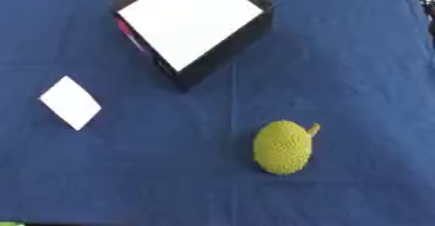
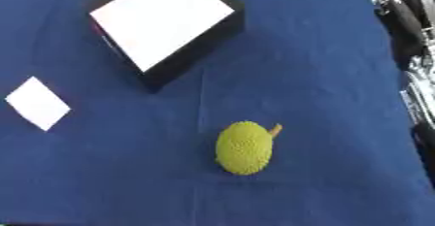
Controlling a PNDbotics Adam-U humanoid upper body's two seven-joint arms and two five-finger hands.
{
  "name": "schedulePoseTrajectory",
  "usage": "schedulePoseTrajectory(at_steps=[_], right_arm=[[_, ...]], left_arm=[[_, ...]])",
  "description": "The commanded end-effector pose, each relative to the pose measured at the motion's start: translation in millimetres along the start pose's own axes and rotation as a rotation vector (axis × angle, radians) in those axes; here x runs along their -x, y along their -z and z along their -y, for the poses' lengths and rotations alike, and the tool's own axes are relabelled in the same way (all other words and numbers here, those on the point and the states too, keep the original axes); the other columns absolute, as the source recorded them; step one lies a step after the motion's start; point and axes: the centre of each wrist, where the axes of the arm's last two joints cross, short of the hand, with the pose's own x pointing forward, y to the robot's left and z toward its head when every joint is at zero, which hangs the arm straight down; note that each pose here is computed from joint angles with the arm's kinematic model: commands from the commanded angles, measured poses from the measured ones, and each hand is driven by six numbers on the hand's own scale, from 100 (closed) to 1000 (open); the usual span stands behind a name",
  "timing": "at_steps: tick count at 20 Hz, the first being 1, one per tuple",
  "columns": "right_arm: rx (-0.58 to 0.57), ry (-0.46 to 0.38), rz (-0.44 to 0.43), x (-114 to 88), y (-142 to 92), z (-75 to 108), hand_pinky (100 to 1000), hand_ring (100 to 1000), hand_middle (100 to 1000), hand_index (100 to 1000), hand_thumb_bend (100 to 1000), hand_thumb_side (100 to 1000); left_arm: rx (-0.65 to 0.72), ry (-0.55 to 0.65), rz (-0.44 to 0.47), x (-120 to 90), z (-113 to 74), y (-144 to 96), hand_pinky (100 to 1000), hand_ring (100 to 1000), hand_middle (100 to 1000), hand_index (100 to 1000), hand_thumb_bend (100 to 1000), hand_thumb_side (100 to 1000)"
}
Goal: Pick up objects on the table and place them in the box.
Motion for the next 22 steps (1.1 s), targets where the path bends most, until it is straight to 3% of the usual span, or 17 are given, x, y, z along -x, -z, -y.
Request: schedulePoseTrajectory(at_steps=[1, 12, 22], right_arm=[[-0.016, -0.03, 0.029, -8.7, 3.2, 3.6, 1000, 871, 791, 891, 100, 577], [-0.017, -0.026, 0.022, -6.9, 2.8, 2.3, 1000, 871, 790, 891, 100, 581], [-0.021, -0.02, 0.017, -5.6, 2.7, 0.6, 1000, 872, 790, 891, 100, 583]], left_arm=[[0.002, 0.083, -0.04, 7.4, -5.1, -2.5, 930, 915, 941, 939, 927, 100], [0.004, 0.082, 0.003, 28.8, -0.4, 15.4, 919, 903, 938, 939, 919, 100], [-0.097, 0.107, 0.051, 27.0, -21.3, 30.1, 912, 897, 936, 938, 894, 100]])
